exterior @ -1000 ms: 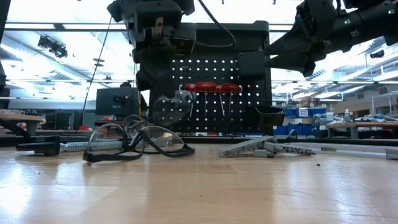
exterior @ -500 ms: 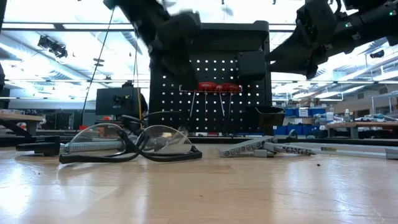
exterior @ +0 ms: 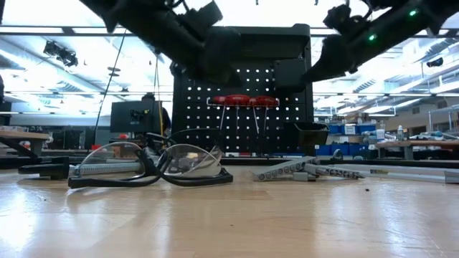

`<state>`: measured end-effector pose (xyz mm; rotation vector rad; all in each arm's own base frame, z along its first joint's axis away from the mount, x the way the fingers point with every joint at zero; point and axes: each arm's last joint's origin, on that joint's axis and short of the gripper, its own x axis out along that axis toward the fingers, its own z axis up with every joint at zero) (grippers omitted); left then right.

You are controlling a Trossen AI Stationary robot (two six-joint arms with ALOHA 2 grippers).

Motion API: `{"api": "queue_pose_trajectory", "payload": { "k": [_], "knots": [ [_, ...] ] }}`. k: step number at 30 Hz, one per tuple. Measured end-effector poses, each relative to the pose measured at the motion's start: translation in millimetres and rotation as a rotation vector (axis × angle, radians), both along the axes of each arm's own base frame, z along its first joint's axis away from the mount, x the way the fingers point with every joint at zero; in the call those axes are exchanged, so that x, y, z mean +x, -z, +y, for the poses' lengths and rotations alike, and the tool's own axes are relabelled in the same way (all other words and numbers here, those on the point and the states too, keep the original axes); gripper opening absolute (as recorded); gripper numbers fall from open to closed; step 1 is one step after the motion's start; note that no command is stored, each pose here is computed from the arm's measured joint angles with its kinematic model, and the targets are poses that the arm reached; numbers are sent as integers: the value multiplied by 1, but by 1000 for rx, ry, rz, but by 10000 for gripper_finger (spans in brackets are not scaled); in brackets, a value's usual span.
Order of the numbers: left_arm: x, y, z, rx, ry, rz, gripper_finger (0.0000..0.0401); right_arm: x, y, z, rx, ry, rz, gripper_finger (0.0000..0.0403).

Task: Hang tools onto peg board
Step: Put the screwdriver bits on the table

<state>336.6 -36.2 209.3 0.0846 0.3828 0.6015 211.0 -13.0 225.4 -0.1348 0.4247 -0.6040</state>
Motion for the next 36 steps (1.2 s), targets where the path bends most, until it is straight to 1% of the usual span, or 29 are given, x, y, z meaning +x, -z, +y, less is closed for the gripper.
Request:
{"api": "queue_pose_trajectory", "payload": {
  "k": [2,5,8,10,12,14,15,17,20,22,24,27,30,33,36],
  "knots": [
    [-2,5,3,-29,-18,-16,160,-1,1,-7,-29,29,29,209],
    [-5,11,6,-39,-30,-1,160,-2,2,-13,16,52,16,210],
    [-10,20,9,-20,-28,36,161,-6,8,-17,41,74,77,207],
    [-12,23,11,-20,-35,28,161,-10,12,-25,60,148,107,204],
    [-13,25,13,-22,-40,22,161,-17,18,-37,67,240,169,200],
    [-13,26,15,-33,-42,11,161,-23,20,-50,66,293,223,197],
    [-11,26,16,-42,-42,-2,161,-25,21,-56,63,299,242,196],
    [-10,27,18,-55,-38,-18,161,-29,21,-66,47,295,283,195],
    [-7,27,20,-69,-27,-49,161,-32,21,-75,-19,282,357,196],
    [-6,27,20,-59,-22,-46,161,-31,18,-80,-52,259,381,197],
    [-6,26,20,-42,-15,-40,161,-29,13,-85,-55,213,396,197],
    [-5,25,21,-21,-6,-44,161,-18,8,-95,-89,181,454,197],
    [-4,22,22,-19,-7,-63,161,-2,7,-107,-104,157,555,197],
    [-4,23,24,0,-3,-42,161,15,12,-119,-103,133,643,197],
    [-6,26,27,19,-3,-1,161,25,18,-131,-107,120,704,197]
  ]
}}
